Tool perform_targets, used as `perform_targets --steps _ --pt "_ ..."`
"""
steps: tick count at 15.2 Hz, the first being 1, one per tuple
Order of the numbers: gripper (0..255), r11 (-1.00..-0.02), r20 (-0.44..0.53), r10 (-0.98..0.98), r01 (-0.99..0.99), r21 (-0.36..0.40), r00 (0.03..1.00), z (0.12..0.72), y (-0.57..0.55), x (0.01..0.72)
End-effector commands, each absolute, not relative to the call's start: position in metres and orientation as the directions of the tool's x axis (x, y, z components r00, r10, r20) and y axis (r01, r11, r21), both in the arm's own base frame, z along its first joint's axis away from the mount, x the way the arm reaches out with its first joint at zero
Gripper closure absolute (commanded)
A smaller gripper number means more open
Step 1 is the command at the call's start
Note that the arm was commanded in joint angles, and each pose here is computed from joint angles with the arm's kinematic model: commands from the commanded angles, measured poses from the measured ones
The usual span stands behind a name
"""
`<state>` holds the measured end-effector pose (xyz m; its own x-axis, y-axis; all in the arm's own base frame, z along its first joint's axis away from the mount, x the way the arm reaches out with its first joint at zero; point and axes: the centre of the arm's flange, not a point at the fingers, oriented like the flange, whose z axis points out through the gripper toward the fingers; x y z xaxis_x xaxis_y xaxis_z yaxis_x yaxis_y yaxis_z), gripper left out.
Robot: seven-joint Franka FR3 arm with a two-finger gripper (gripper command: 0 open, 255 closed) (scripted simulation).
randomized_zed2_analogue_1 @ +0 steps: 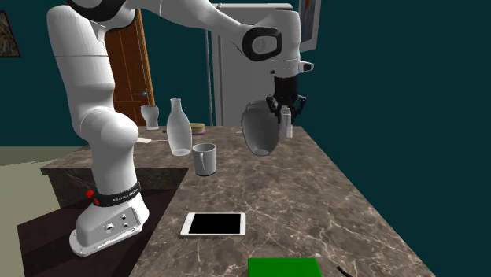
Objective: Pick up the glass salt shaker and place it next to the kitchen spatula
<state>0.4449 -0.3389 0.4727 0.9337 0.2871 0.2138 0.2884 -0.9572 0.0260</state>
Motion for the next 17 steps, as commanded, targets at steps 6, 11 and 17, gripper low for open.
perform_targets --steps 6,11,17 --pt "255 -0.957 0.214 0.287 0.288 0.026 0.934 0.510 -0.338 0.445" --pt "255 -0.957 0.214 0.287 0.288 0.026 0.934 0.516 -0.301 0.432" --pt "255 -0.957 0.214 0.287 0.288 0.026 0.934 0.516 -0.226 0.406"
